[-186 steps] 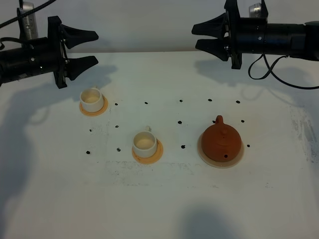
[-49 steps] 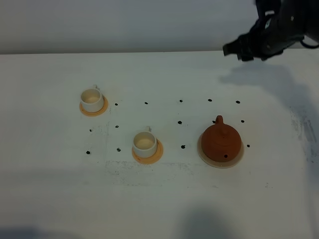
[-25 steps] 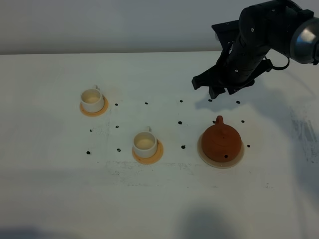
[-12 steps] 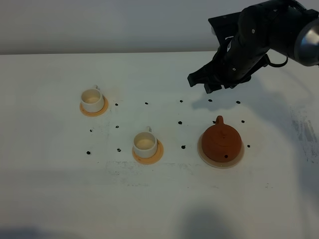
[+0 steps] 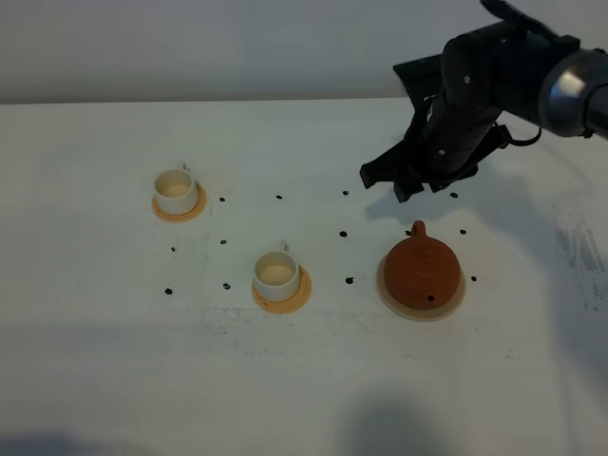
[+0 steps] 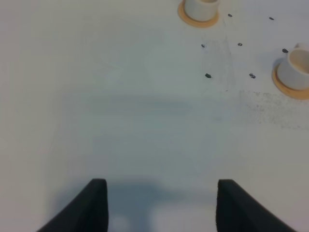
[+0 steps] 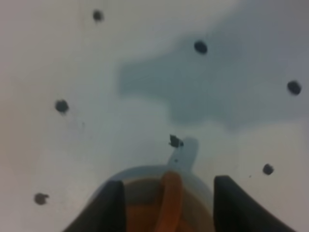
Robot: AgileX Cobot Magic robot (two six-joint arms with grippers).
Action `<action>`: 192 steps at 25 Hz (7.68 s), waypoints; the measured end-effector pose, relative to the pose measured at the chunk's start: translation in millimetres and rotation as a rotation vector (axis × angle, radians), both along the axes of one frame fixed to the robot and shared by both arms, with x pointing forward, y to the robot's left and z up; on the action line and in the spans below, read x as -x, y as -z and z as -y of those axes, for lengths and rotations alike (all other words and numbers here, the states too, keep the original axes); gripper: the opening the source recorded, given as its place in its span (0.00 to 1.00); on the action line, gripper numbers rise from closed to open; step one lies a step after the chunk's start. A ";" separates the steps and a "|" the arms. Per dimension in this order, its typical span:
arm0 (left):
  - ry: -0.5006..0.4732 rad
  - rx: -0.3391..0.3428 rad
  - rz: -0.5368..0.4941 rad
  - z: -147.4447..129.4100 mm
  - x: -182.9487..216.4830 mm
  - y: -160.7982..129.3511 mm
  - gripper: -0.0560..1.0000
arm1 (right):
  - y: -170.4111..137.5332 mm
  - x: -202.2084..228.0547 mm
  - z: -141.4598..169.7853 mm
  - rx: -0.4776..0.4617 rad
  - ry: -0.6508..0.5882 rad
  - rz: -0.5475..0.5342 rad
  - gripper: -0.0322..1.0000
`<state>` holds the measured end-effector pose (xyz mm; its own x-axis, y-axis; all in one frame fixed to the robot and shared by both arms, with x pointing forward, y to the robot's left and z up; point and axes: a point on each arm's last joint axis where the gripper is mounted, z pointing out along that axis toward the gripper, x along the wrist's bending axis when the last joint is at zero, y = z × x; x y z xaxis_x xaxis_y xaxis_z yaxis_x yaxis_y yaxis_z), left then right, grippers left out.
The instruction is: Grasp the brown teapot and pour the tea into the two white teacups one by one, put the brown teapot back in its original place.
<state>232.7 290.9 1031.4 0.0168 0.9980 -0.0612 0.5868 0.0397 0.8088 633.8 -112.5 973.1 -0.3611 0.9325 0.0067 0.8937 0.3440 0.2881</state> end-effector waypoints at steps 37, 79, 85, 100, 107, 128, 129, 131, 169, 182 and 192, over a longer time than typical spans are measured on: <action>0.000 0.001 0.000 0.0 0.0 0.0 0.51 | 36.8 -5.3 11.1 0.093 0.027 -0.100 0.50; 0.000 0.001 0.000 0.0 0.0 0.0 0.51 | 39.5 -5.6 21.2 0.170 0.018 -0.126 0.50; 0.000 0.001 0.000 0.0 0.0 0.0 0.51 | 39.4 -4.3 22.6 0.182 0.019 -0.144 0.50; 0.000 0.001 0.000 0.0 0.0 0.0 0.51 | 39.6 1.5 30.1 0.232 0.005 -0.222 0.50; 0.000 0.001 0.000 0.0 0.0 0.0 0.51 | 39.7 4.9 31.0 0.242 -0.032 -0.263 0.50; 0.000 0.001 0.000 0.0 0.0 0.0 0.51 | 43.0 3.6 28.3 0.222 -0.036 -0.253 0.50; 0.000 0.001 0.000 0.0 0.0 0.0 0.51 | 43.8 2.4 28.1 0.224 -0.033 -0.242 0.50; 0.000 0.001 0.000 0.0 0.0 0.0 0.51 | 44.2 -0.7 28.6 0.232 -0.030 -0.208 0.50; 0.000 0.001 0.000 0.0 0.0 0.0 0.51 | 46.2 49.6 73.6 0.039 0.040 0.156 0.50; 0.000 0.001 0.000 0.0 0.0 0.0 0.51 | 49.6 57.7 77.6 0.077 0.061 0.057 0.50; 0.000 0.001 0.000 0.0 0.0 0.0 0.51 | 44.1 58.8 78.1 0.091 0.090 -0.013 0.50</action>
<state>232.7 290.9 1031.4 0.0163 0.9980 -0.0618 0.5868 0.0405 0.8087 575.0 -190.6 929.0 -0.2763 0.9581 -0.0751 0.9256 0.2864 0.2477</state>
